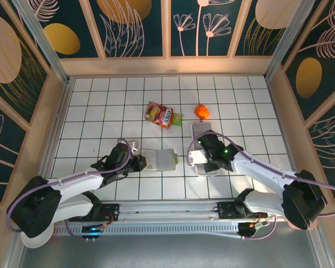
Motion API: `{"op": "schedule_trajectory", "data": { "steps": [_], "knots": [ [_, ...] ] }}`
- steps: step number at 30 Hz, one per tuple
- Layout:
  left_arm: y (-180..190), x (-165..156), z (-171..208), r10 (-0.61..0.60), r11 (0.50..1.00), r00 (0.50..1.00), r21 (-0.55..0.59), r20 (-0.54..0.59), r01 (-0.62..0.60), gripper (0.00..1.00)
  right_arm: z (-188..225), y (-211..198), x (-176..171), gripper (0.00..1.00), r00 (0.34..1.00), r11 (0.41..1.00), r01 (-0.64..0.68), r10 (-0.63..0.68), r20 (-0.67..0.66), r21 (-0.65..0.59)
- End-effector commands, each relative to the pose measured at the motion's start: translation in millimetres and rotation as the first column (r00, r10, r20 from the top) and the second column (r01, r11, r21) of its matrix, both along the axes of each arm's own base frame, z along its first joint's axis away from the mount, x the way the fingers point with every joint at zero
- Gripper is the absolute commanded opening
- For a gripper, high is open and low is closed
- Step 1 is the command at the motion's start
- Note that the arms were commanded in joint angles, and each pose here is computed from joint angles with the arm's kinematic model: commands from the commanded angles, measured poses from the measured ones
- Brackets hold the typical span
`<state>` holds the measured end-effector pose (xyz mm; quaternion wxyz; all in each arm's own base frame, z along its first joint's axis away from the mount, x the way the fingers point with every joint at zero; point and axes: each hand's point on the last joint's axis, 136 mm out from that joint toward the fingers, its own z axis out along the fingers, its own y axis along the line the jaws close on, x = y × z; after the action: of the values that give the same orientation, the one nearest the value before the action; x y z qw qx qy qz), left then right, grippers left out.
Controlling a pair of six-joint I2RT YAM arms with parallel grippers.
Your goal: Put the credit cards into the card holder
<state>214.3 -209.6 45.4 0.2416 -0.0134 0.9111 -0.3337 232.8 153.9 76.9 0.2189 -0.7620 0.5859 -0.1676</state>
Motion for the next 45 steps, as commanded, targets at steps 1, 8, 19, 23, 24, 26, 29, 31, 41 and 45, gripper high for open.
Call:
{"op": "schedule_trajectory", "data": {
  "steps": [1,8,19,23,24,26,29,31,41,45],
  "knots": [
    [-7,5,9,-0.024,0.999,0.999,-0.02,0.044,0.025,0.06,-4,0,5,0.99,1.0,1.0,-0.002,0.002,0.011,-0.011],
    [-7,5,10,-0.022,0.999,0.999,-0.023,0.048,0.023,0.06,-15,5,8,0.99,1.0,0.999,-0.017,0.017,0.008,-0.035],
    [-6,4,8,-0.021,1.0,0.999,-0.017,0.049,0.022,0.06,-24,7,12,0.99,0.999,0.997,-0.029,0.03,0.015,-0.07],
    [-6,5,8,-0.021,1.0,0.998,-0.018,0.051,0.022,0.05,-17,10,18,0.99,0.999,0.998,-0.02,0.022,0.039,-0.059],
    [-6,5,8,-0.02,1.0,0.998,-0.018,0.052,0.021,0.05,-15,10,19,0.99,0.999,0.998,-0.018,0.02,0.043,-0.055],
    [-5,5,7,-0.018,1.0,0.999,-0.016,0.05,0.019,0.06,-9,10,22,0.99,0.998,0.999,-0.01,0.012,0.056,-0.048],
    [-5,4,7,-0.018,1.0,0.999,-0.013,0.048,0.019,0.05,-4,8,26,0.99,0.997,0.999,-0.002,0.006,0.078,-0.049],
    [-5,4,7,-0.02,1.0,0.999,-0.014,0.049,0.02,0.05,-2,7,28,0.99,0.996,0.999,0.004,0.0,0.091,-0.048],
    [-3,5,8,-0.009,1.0,0.998,-0.015,0.055,0.01,0.05,17,5,41,0.99,0.987,0.999,0.042,-0.039,0.153,-0.013],
    [-3,4,8,-0.01,1.0,0.999,-0.015,0.053,0.011,0.05,21,4,43,0.99,0.985,0.999,0.05,-0.048,0.165,-0.009]
  ]
}}
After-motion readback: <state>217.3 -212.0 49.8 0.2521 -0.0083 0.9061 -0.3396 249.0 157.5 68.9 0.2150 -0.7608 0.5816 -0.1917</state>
